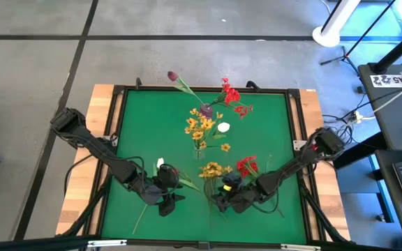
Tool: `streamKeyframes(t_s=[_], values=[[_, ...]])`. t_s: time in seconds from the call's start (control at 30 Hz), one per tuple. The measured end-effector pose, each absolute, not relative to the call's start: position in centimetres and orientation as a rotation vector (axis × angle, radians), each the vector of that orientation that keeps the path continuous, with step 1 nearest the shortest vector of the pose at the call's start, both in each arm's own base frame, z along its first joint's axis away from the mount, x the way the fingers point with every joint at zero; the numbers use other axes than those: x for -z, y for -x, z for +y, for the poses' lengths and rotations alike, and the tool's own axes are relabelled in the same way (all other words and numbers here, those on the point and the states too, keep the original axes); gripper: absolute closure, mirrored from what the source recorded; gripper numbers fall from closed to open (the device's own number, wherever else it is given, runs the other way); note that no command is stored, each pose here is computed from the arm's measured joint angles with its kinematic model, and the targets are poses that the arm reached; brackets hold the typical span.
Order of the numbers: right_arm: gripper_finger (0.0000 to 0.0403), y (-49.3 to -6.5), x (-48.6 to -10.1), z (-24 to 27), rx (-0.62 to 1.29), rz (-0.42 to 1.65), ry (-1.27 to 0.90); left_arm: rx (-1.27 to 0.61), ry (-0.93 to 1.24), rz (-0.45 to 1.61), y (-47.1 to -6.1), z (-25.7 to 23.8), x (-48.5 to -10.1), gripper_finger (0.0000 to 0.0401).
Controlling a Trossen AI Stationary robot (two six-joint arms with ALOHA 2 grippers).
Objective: Sort flowers into vase by color
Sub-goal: Put the yellow flowers into the transparent vase
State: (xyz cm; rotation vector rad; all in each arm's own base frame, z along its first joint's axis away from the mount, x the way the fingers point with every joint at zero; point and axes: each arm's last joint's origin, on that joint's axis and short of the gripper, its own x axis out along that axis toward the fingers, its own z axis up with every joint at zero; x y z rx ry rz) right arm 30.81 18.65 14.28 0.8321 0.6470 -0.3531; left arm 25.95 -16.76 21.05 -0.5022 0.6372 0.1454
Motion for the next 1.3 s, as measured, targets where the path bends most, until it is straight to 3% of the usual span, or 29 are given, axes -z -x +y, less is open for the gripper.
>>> streamKeyframes(t_s=[0.37,0.47,0.6,0.87,1.03,1.3], values=[[0.0149,-32.3,-11.9,16.5,0.435,0.708,-0.862,-0.145,0.503,0.638,-25.9,-16.8,-21.0,0.0180],[0.0164,-32.3,-11.8,16.5,0.427,0.718,-0.841,-0.145,0.503,0.639,-25.9,-16.8,-21.0,0.0180],[0.0224,-32.2,-11.9,16.4,0.422,0.722,-0.828,-0.146,0.502,0.640,-25.9,-16.8,-21.0,0.0180],[0.0388,-32.3,-12.4,16.5,0.388,0.704,-0.831,-0.146,0.501,0.641,-25.9,-16.8,-21.0,0.0180],[0.0379,-32.1,-14.1,16.7,0.351,0.672,-0.842,-0.146,0.501,0.641,-25.9,-16.8,-21.0,0.0180],[0.0391,-29.8,-20.0,18.1,0.262,0.496,-0.804,-0.126,0.526,0.606,-25.6,-16.6,-22.1,0.0180]])
